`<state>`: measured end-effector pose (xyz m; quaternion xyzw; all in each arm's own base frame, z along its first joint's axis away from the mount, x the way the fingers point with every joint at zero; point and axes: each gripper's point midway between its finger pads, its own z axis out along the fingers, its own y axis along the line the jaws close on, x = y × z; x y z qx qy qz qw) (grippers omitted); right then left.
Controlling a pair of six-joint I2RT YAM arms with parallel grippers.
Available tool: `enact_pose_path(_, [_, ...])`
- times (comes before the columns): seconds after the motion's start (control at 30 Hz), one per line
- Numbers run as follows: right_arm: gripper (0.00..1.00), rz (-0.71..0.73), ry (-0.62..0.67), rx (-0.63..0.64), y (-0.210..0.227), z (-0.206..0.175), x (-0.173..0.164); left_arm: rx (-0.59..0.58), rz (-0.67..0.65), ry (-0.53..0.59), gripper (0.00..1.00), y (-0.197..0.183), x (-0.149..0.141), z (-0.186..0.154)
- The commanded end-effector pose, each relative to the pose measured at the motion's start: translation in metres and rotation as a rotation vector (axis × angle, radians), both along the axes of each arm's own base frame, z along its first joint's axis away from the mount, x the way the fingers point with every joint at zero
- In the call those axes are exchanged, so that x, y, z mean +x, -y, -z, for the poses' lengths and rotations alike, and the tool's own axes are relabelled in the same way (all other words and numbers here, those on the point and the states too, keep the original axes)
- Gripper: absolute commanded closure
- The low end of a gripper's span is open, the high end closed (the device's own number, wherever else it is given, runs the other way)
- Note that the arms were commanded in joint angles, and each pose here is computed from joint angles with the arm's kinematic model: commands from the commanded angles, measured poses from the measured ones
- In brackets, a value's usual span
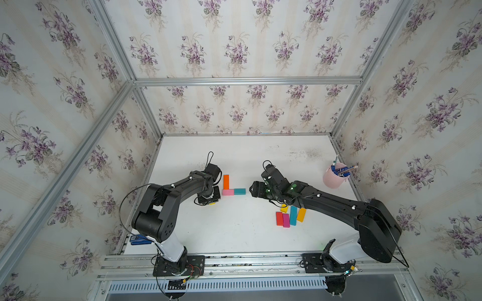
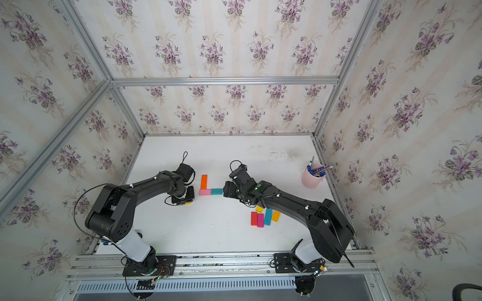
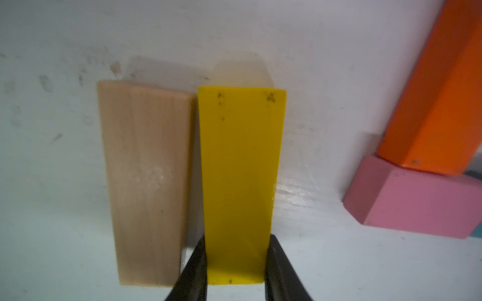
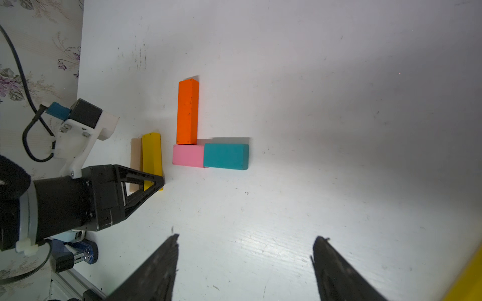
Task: Assemble the letter h with building blocks
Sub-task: Pick up the building block from the center of the board.
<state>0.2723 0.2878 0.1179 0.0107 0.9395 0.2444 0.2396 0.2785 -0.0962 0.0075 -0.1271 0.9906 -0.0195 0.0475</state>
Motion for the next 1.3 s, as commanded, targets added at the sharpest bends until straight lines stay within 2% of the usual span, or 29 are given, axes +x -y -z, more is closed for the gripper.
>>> enact_pose_path(0.0, [0.19,0.016,0.014,-0.001,0.002,-0.005,0.002,0.001,0.028,-0.06,0.74,-0.001,-0.024,0.012])
enact_pose_path(0.2, [0.19,0.027,0.014,-0.004,0.006,-0.006,0.001,-0.027,0.064,-0.07,0.81,0.005,-0.037,0.019])
enact_pose_path(0.77, [0.19,0.037,0.029,0.009,0.008,-0.015,0.0,-0.089,0.109,-0.127,0.81,0.025,-0.064,0.018])
enact_pose_path(1.17, [0.19,0.041,0.034,0.018,0.009,-0.019,0.0,-0.129,0.144,-0.154,0.78,0.035,-0.075,0.013])
enact_pose_path(1.23, [0.19,0.042,0.038,0.019,0.01,-0.021,0.0,-0.132,0.144,-0.152,0.74,0.035,-0.077,0.012])
enact_pose_path(1.27, [0.19,0.043,0.04,0.021,0.01,-0.022,0.0,-0.13,0.142,-0.15,0.68,0.034,-0.077,0.011])
